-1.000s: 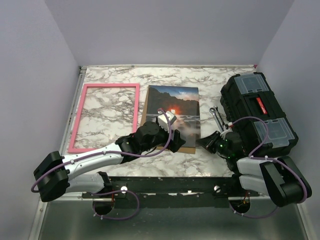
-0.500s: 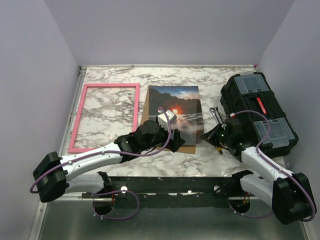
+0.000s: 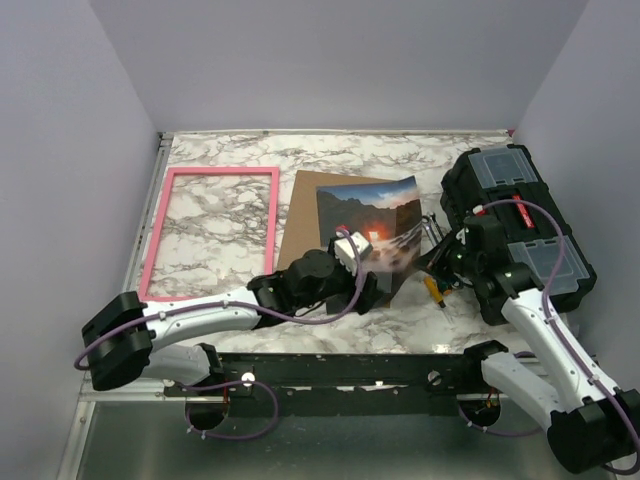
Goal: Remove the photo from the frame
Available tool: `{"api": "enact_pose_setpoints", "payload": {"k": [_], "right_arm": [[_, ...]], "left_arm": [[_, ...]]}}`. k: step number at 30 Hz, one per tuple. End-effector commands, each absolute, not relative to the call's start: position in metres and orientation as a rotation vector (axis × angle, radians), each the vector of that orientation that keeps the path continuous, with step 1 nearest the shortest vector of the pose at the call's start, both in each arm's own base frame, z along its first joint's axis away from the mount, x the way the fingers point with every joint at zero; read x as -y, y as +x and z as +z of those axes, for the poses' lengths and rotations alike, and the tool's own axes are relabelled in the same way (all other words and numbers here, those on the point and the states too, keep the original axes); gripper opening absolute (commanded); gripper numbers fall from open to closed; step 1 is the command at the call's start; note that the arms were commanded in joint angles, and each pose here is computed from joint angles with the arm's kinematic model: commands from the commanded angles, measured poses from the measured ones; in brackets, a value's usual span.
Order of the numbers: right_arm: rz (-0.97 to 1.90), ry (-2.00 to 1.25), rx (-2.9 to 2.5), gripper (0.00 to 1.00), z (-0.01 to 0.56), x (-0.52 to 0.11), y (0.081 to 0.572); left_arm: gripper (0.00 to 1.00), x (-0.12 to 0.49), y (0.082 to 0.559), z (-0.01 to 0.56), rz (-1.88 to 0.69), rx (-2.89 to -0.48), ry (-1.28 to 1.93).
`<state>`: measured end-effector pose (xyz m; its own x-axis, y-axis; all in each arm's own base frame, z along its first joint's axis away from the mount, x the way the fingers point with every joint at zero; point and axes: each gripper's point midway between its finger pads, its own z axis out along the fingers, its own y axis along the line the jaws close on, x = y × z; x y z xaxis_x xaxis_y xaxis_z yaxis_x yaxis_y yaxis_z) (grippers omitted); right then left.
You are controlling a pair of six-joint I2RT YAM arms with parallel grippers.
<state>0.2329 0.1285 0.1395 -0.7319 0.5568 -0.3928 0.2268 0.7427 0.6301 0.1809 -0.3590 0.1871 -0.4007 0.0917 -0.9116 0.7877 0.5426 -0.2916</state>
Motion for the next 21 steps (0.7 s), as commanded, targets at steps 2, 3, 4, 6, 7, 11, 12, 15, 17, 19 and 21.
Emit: {"api": "enact_pose_setpoints", "payload": {"k": [2, 3, 4, 6, 7, 11, 12, 15, 17, 19, 21], "right_arm": [[0.746, 0.554, -2.405, 0.01, 0.164, -0.127, 0.223], [0.74, 0.54, -2.403, 0.01, 0.17, -0.127, 0.223], [0.723, 0.53, -2.41, 0.01, 0.173, -0.125, 0.223], [0.686, 0.507, -2.4, 0.01, 0.187, -0.121, 0.225], [0.666, 0.499, -2.405, 0.01, 0.191, -0.118, 0.224], [0.622, 0.428, -2.39, 0.01, 0.217, -0.113, 0.224], [0.617, 0.413, -2.385, 0.01, 0.225, -0.112, 0.224], [0.59, 0.377, -2.355, 0.0, 0.251, -0.107, 0.224], [0.577, 0.346, -2.329, 0.01, 0.271, -0.105, 0.224], [0.578, 0.317, -2.295, 0.01, 0.293, -0.104, 0.224], [0.598, 0.275, -2.253, 0.01, 0.316, -0.106, 0.226]], "left_arm": [[0.91, 0.399, 0.183, 0.197, -0.833, -1.673, 0.837], [0.91, 0.403, 0.186, 0.196, -0.823, -1.692, 0.833], [0.91, 0.406, 0.188, 0.195, -0.816, -1.705, 0.834], [0.9, 0.409, 0.185, 0.201, -0.845, -1.689, 0.828], [0.9, 0.409, 0.184, 0.207, -0.868, -1.67, 0.818], [0.9, 0.397, 0.178, 0.226, -0.912, -1.641, 0.77], [0.9, 0.393, 0.176, 0.23, -0.916, -1.643, 0.761], [0.9, 0.378, 0.174, 0.245, -0.917, -1.654, 0.712], [0.9, 0.366, 0.173, 0.254, -0.911, -1.655, 0.683], [0.9, 0.355, 0.173, 0.263, -0.907, -1.649, 0.646], [0.91, 0.343, 0.174, 0.271, -0.896, -1.649, 0.606]]}}
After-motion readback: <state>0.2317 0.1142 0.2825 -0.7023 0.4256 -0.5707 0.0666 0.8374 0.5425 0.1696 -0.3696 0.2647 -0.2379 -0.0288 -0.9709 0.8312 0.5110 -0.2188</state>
